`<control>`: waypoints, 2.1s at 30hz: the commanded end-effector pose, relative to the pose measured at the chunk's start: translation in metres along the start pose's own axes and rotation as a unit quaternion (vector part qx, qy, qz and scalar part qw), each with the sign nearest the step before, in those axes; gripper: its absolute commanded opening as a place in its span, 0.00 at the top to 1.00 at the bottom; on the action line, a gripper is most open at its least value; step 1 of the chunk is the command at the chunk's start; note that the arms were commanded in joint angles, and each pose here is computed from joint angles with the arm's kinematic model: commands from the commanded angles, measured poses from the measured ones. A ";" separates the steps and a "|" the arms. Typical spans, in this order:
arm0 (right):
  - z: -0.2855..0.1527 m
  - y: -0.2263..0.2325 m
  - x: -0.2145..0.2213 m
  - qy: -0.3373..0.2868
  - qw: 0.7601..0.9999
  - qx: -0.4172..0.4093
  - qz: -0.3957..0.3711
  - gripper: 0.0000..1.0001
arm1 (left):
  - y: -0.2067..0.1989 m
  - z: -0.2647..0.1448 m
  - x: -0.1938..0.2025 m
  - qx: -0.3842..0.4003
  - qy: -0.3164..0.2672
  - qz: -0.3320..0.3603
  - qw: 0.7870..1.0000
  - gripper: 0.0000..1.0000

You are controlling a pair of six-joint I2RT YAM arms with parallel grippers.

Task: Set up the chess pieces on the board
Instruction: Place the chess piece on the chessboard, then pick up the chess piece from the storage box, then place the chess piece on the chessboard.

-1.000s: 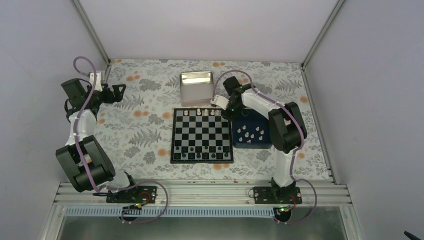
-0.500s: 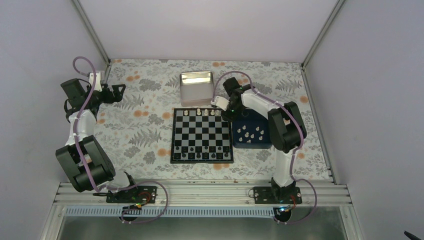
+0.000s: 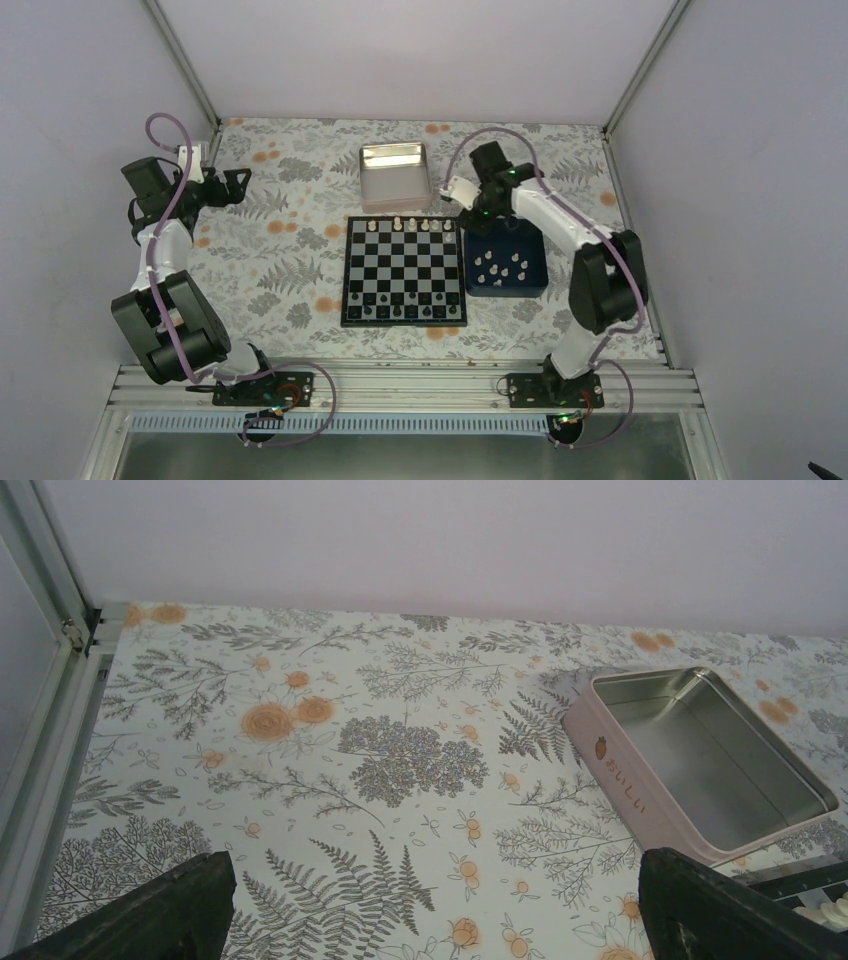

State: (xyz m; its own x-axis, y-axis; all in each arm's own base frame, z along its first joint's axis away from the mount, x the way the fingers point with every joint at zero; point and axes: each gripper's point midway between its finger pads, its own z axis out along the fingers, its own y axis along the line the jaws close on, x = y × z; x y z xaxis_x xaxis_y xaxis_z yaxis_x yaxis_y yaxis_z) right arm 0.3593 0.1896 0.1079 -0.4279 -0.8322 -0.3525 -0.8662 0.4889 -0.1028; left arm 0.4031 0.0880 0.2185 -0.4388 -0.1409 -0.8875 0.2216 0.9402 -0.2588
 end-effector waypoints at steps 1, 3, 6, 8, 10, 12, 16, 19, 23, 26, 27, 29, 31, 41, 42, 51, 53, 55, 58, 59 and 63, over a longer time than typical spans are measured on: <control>-0.012 0.005 0.042 0.040 0.999 -0.003 0.020 0.64 | -0.001 -0.002 0.002 0.008 -0.002 0.000 1.000 0.00; -0.008 0.006 0.058 0.052 0.998 -0.005 0.028 0.63 | -0.001 -0.002 0.002 0.009 -0.003 0.001 1.000 0.00; -0.006 0.002 0.072 0.051 0.998 -0.002 0.044 0.62 | -0.002 -0.002 0.002 0.009 -0.003 0.001 1.000 0.00; -0.002 0.002 0.079 0.047 0.998 -0.003 0.048 0.62 | -0.002 -0.002 0.002 0.009 -0.003 0.001 1.000 0.00; 0.004 0.003 0.085 0.048 0.998 -0.004 0.050 0.62 | -0.002 -0.003 0.001 0.009 -0.004 0.002 1.000 0.00; 0.011 0.006 0.091 0.048 0.997 -0.009 0.054 0.62 | -0.002 -0.003 0.001 0.009 -0.004 0.001 1.000 0.00; 0.027 0.008 0.099 0.055 0.996 -0.024 0.061 0.61 | -0.002 -0.003 0.000 0.009 -0.004 0.001 1.000 0.00; 0.040 0.011 0.104 0.060 0.995 -0.037 0.065 0.60 | -0.002 -0.004 0.000 0.008 -0.005 0.001 1.000 0.00; 0.048 0.007 0.101 0.055 0.996 -0.036 0.067 0.60 | -0.001 -0.005 0.000 0.006 -0.005 0.001 1.000 0.00; 0.050 0.004 0.099 0.054 0.996 -0.035 0.068 0.60 | 0.000 -0.006 0.000 0.005 -0.006 0.000 1.000 0.00; 0.051 0.004 0.099 0.055 0.996 -0.036 0.068 0.60 | 0.000 -0.006 -0.001 0.005 -0.006 0.001 1.000 0.00; 0.052 0.003 0.099 0.055 0.996 -0.037 0.067 0.60 | 0.000 -0.005 0.001 0.006 -0.005 0.000 1.000 0.00; 0.054 0.003 0.099 0.056 0.995 -0.038 0.066 0.61 | 0.001 -0.005 0.001 0.005 -0.006 0.000 1.000 0.00; 0.054 -0.003 0.096 0.055 0.996 -0.029 0.067 0.90 | 0.002 -0.004 0.003 0.007 -0.005 -0.003 1.000 0.00; 0.052 -0.004 0.095 0.054 0.996 -0.028 0.067 0.91 | 0.002 -0.004 0.003 0.007 -0.004 -0.003 1.000 0.00; 0.013 -0.019 0.070 0.036 0.998 -0.006 0.060 0.95 | 0.002 -0.006 0.001 0.006 -0.007 -0.002 1.000 0.00; 0.001 -0.021 0.057 0.025 0.998 0.000 0.052 0.96 | 0.002 -0.006 0.001 0.007 -0.006 -0.003 1.000 0.00; -0.011 -0.021 0.040 0.012 0.999 0.005 0.040 0.96 | 0.001 -0.006 0.000 0.007 -0.007 -0.001 1.000 0.00; -0.021 -0.013 0.017 0.003 1.000 0.003 0.019 0.95 | 0.001 -0.007 0.000 0.007 -0.008 -0.001 1.000 0.00; -0.021 -0.008 0.009 0.001 1.000 -0.001 0.012 0.95 | 0.001 -0.007 -0.001 0.007 -0.008 -0.001 1.000 0.00; -0.011 0.009 -0.015 0.000 1.000 -0.014 -0.017 0.94 | 0.001 -0.008 -0.001 0.006 -0.009 -0.001 1.000 0.00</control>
State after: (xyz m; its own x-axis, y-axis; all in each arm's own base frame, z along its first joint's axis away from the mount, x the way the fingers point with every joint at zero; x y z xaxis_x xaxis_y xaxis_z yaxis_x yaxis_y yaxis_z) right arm 0.3665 0.1790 0.1236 -0.4232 -0.8266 -0.3709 -0.8605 0.4948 -0.1209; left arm 0.4012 0.0935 0.2192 -0.4352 -0.1498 -0.8878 0.2136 0.9407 -0.2635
